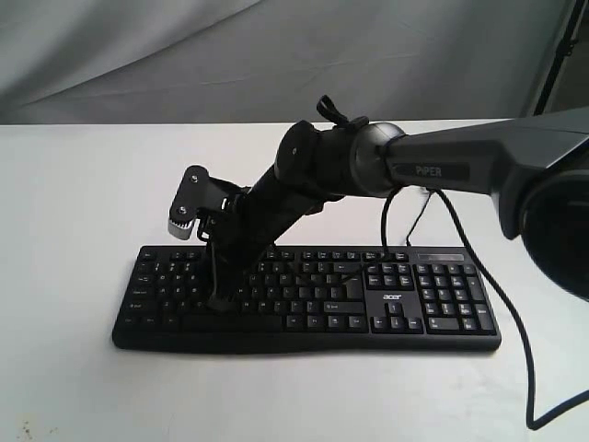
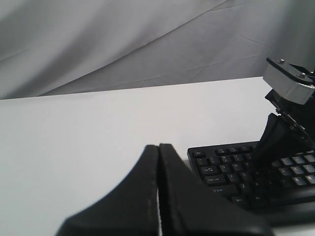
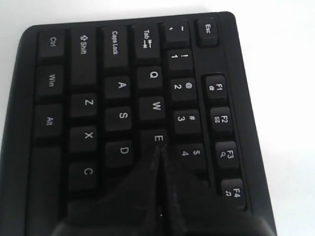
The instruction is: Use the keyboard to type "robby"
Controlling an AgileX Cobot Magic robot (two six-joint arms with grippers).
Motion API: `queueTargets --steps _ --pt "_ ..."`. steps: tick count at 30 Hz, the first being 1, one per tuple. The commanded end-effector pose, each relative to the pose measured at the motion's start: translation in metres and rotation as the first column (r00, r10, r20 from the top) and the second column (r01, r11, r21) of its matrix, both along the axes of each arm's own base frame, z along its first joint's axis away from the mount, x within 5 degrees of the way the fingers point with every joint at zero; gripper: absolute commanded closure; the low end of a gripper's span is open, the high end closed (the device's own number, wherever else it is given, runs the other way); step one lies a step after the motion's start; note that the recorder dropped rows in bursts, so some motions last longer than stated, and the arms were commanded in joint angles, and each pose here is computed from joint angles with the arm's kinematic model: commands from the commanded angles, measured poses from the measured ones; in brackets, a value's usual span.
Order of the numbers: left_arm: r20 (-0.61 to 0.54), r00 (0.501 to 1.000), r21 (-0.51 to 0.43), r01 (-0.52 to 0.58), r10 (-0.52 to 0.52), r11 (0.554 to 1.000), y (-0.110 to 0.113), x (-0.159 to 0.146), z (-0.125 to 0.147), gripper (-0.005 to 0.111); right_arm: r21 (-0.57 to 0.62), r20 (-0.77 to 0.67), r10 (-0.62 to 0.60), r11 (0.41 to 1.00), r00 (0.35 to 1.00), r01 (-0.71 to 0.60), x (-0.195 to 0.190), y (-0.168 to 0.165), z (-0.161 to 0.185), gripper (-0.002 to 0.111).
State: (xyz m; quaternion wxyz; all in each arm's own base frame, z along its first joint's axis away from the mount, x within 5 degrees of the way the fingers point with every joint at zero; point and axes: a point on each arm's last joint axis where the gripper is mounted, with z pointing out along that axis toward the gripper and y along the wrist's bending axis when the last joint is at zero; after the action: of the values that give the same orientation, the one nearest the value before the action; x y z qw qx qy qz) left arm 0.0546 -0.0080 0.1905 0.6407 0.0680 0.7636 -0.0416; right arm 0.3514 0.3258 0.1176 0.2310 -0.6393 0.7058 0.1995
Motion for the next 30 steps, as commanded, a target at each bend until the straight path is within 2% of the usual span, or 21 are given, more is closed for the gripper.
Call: queueTargets --steps 1,6,11,16,23,30 --pt "0.005 1.000 0.001 0.006 -0.006 1.000 0.000 0.000 -0.001 0.107 -0.007 -0.023 0.003 1.000 1.000 -0.003 0.000 -0.001 -0.004 0.108" --pt "0.005 1.000 0.001 0.006 -0.006 1.000 0.000 0.000 -0.001 0.107 -0.006 -0.021 0.009 1.000 1.000 -0.010 -0.001 -0.001 -0.001 0.108" --pt "0.005 1.000 0.001 0.006 -0.006 1.000 0.000 0.000 -0.001 0.107 0.020 0.041 0.017 1.000 0.999 -0.018 -0.001 -0.002 0.029 0.108" --pt "0.005 1.000 0.001 0.006 -0.006 1.000 0.000 0.000 -0.001 0.107 -0.008 0.052 0.007 1.000 0.999 -0.007 -0.002 -0.006 0.039 0.108" --pt "0.005 1.000 0.001 0.006 -0.006 1.000 0.000 0.000 -0.001 0.107 -0.041 0.006 -0.022 0.999 1.000 0.022 0.002 -0.032 0.038 0.108" --pt "0.005 1.000 0.001 0.006 -0.006 1.000 0.000 0.000 -0.001 0.107 -0.015 0.028 -0.069 0.997 0.997 0.069 -0.008 -0.069 0.039 0.108"
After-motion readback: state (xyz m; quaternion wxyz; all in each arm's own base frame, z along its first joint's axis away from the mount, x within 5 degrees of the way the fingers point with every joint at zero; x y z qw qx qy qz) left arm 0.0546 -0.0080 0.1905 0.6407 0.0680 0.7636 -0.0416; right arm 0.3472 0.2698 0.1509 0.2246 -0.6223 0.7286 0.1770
